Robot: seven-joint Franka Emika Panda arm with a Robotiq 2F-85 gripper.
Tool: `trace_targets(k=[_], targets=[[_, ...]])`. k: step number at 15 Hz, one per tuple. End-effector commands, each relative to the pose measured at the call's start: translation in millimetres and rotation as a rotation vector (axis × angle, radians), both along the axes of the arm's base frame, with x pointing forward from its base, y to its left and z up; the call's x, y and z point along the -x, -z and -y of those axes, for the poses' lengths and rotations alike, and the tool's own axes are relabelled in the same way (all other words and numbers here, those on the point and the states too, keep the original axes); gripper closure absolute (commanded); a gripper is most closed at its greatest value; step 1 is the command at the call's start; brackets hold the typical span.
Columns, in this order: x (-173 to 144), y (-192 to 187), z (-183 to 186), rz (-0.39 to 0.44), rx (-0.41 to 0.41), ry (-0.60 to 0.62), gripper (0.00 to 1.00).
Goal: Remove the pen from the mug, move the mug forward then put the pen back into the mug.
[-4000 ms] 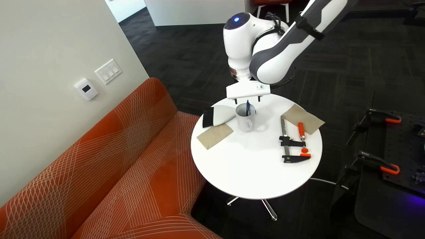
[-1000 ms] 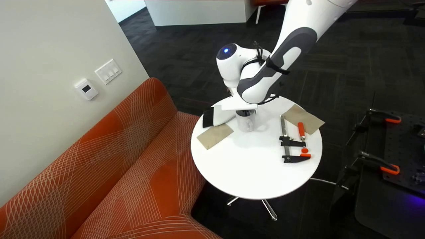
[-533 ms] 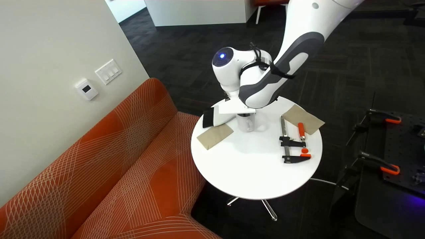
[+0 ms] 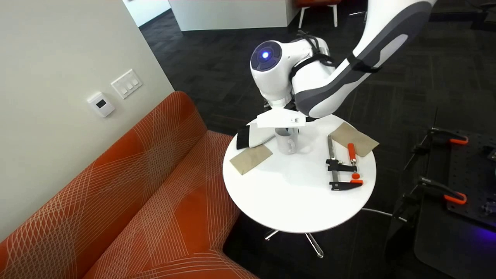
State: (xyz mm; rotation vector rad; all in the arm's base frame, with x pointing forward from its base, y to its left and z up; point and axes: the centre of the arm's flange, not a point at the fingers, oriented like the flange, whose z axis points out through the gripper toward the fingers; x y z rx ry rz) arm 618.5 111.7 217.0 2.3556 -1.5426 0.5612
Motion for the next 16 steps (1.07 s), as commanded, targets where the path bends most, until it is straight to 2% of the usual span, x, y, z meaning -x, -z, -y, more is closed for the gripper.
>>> trace_targets(k=[1, 5, 8, 11, 16], targets=[[40, -48, -4, 0.033, 0.027, -0.008, 0.96], [62, -84, -17, 0.079, 0.059, -0.066, 0.96], [72, -103, -31, 0.07, 0.012, -0.158, 0.96], [72, -107, -46, 0.025, -0.033, -0.244, 0.96], [56, -85, -62, -0.119, -0.108, -0.38, 0.96]])
